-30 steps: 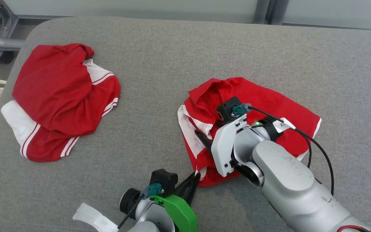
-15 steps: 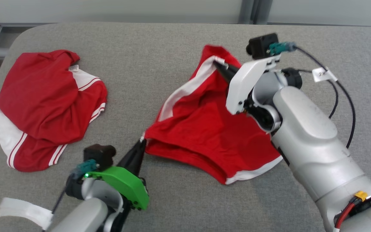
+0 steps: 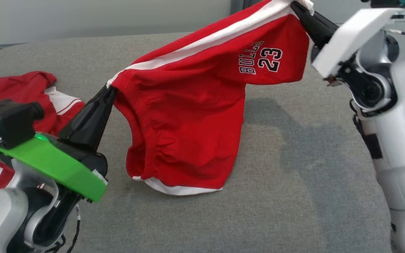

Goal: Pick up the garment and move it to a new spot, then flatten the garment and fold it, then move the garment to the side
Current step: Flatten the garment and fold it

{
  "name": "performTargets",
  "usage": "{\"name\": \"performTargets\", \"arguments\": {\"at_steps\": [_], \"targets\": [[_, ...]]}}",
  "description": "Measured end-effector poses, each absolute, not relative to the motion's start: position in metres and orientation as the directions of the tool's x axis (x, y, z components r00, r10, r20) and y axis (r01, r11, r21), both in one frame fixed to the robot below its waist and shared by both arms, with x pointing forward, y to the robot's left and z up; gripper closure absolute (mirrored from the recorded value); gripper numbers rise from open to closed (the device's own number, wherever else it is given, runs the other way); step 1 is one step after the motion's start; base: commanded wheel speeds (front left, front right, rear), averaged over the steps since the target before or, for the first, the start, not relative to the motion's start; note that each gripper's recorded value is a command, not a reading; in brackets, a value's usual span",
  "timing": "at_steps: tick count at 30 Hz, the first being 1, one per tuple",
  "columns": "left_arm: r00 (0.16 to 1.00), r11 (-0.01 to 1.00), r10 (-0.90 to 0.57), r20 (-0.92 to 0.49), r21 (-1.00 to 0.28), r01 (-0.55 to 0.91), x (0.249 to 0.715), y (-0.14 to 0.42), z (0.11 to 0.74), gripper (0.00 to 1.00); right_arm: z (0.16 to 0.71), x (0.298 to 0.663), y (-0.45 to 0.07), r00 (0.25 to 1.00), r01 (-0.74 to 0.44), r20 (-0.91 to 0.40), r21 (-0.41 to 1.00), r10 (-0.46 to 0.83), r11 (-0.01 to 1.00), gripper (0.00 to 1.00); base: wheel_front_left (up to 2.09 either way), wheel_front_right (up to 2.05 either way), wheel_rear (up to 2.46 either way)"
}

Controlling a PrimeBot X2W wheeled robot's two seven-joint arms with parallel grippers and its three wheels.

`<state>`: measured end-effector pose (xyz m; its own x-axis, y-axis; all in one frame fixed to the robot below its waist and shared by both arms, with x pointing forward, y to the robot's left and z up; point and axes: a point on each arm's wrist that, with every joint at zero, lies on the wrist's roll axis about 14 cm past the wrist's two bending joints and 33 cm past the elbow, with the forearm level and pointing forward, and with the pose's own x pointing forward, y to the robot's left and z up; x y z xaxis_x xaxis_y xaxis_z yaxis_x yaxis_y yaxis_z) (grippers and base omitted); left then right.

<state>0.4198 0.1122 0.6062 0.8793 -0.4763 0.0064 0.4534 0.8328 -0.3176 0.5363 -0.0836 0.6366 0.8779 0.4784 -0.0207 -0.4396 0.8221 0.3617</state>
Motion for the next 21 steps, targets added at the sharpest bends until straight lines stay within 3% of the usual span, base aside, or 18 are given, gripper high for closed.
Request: {"name": "performTargets", "arguments": {"at_steps": [6,13,19,21], "targets": [[0.735,0.695,-0.678,0.015,-0.312,0.648,0.383,0.079,0.651,1.0,0.636,0.487,-0.148,0.888,-0.393,-0.056,0.422,0.457,0.817,1.0,0.0,0.0,0.0],[0.553,0.536,-0.833,-0.037,-0.304,0.787,0.365,0.055,0.683,1.0,0.64,0.446,-0.183,0.882,-0.356,-0.085,0.522,0.463,0.775,1.0,0.0,0.0,0.0],[0.485,0.522,-0.853,-0.195,-0.281,0.805,0.404,0.054,0.666,1.0,0.642,0.462,-0.193,0.89,-0.318,-0.108,0.548,0.443,0.774,1.0,0.0,0.0,0.0],[0.508,0.562,-0.823,-0.252,-0.237,0.792,0.433,0.058,0.655,1.0,0.643,0.48,-0.196,0.899,-0.302,-0.114,0.537,0.423,0.787,1.0,0.0,0.0,0.0]]}}
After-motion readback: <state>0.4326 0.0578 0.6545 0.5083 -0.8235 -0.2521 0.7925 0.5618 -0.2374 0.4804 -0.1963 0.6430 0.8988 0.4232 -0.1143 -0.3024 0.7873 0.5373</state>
